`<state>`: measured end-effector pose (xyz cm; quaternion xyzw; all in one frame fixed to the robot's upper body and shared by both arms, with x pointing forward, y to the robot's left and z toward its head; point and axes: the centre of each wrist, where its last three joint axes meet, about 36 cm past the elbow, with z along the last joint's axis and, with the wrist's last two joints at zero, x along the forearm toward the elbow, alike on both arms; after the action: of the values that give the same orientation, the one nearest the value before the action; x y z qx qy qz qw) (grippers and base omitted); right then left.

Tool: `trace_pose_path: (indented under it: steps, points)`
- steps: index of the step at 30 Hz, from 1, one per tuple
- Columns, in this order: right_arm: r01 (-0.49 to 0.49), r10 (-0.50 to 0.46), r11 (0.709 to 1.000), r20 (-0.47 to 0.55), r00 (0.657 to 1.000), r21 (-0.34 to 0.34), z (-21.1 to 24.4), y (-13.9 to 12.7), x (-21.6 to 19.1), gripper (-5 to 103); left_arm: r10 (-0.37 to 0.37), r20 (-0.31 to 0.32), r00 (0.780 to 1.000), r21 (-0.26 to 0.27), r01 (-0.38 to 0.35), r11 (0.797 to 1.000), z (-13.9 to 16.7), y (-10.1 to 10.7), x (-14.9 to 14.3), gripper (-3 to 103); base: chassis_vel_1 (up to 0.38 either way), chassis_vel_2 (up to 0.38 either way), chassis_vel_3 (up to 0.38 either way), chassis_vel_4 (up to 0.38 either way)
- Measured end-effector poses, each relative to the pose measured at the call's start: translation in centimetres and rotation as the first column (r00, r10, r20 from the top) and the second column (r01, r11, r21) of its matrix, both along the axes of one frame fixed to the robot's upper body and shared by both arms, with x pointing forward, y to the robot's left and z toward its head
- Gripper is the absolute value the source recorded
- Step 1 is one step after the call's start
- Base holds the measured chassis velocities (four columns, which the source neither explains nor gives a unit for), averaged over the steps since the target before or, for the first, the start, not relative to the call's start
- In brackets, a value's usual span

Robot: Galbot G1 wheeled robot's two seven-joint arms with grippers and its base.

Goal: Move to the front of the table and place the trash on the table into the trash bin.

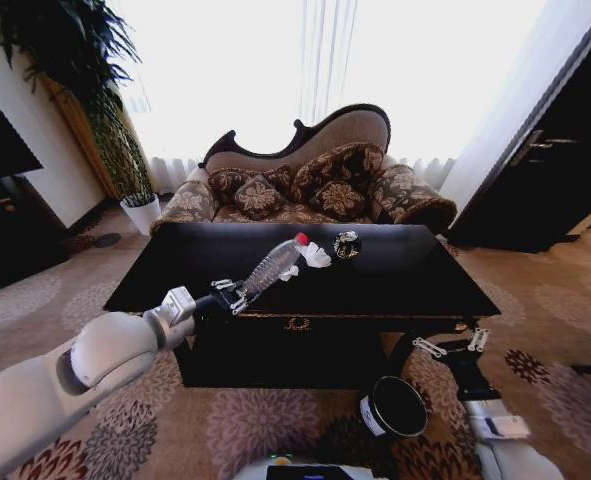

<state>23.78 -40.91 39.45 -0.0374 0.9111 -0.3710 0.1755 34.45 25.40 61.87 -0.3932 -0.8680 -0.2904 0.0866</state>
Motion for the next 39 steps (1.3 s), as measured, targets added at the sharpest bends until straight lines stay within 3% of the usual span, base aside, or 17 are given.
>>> trace_pose_path:
  steps: [1, 3, 5, 7, 8, 12, 14, 24, 26, 28, 31, 35, 39]
  points:
    - [-0.007, 0.009, 0.995, 0.022, 1.000, -0.098, -0.3, -1.1, 0.4, 100, -0.020, -0.020, 1.000, -0.009, 0.020, 1.000, 0.0, -0.2, -0.2, 28, 0.000, 0.000, 0.000, 0.000]
    - [0.005, 0.010, 0.978, 0.072, 0.997, -0.207, -0.7, -2.5, 1.0, 100, -0.051, -0.054, 0.997, -0.030, 0.050, 0.998, 0.1, -0.8, -0.6, 28, 0.000, 0.000, 0.000, 0.000]
    - [0.017, 0.005, 0.970, 0.088, 0.996, -0.244, -0.7, -2.8, 1.1, 100, -0.062, -0.071, 0.996, -0.041, 0.060, 0.997, 0.1, -1.2, -0.8, 28, 0.000, 0.000, 0.000, 0.000]
    - [0.055, -0.012, 0.945, 0.134, 0.991, -0.321, -1.0, -3.3, 1.2, 100, -0.098, -0.178, 0.979, -0.099, 0.082, 0.992, 0.0, -2.8, -1.6, 28, 0.000, 0.000, 0.000, 0.000]
    - [0.055, -0.012, 0.945, 0.134, 0.991, -0.321, -1.0, -3.3, 1.2, 100, -0.098, -0.178, 0.979, -0.099, 0.082, 0.992, 0.0, -2.8, -1.6, 28, 0.000, 0.000, 0.000, 0.000]
    - [0.099, -0.025, 0.928, 0.203, 0.979, -0.359, -1.4, -2.6, 1.4, 100, -0.163, -0.322, 0.933, -0.176, 0.110, 0.978, -0.7, -5.5, -1.9, 28, 0.000, 0.000, 0.000, 0.000]
    - [0.108, -0.028, 0.926, 0.217, 0.976, -0.362, -1.7, -2.3, 1.4, 100, -0.181, -0.348, 0.920, -0.193, 0.119, 0.974, -0.7, -6.2, -1.6, 28, 0.000, 0.000, 0.000, 0.000]
    - [0.130, -0.035, 0.931, 0.269, 0.963, -0.342, -1.5, -0.5, 0.9, 100, -0.251, -0.404, 0.880, -0.274, 0.145, 0.951, 1.1, -10.7, 0.4, 28, 0.000, 0.000, 0.000, 0.000]
    - [0.131, -0.029, 0.930, 0.288, 0.957, -0.343, -0.9, -0.2, 1.0, 100, -0.258, -0.445, 0.857, -0.301, 0.129, 0.945, 1.1, -11.8, 0.5, 28, 0.000, 0.000, 0.000, 0.000]
    - [0.131, -0.026, 0.930, 0.293, 0.956, -0.344, -0.7, -0.2, 1.0, 100, -0.259, -0.455, 0.852, -0.305, 0.124, 0.944, 1.1, -12.1, 0.6, 28, 0.000, 0.000, 0.000, 0.000]
    - [0.126, -0.010, 0.926, 0.313, 0.950, -0.355, -0.1, 0.5, 0.9, 100, -0.287, -0.520, 0.805, -0.345, 0.110, 0.932, 1.2, -13.5, 0.6, 28, 0.000, 0.000, 0.000, 0.000]
    - [0.126, -0.005, 0.925, 0.321, 0.947, -0.357, -0.5, 1.1, 0.7, 100, -0.317, -0.530, 0.787, -0.372, 0.120, 0.920, 1.7, -14.7, 0.6, 28, 0.000, 0.000, 0.000, 0.000]
    - [0.119, 0.004, 0.926, 0.326, 0.946, -0.359, -0.5, 1.8, 0.6, 100, -0.344, -0.519, 0.782, -0.389, 0.143, 0.910, 1.9, -15.8, 0.7, 28, 0.000, 0.000, 0.000, 0.000]
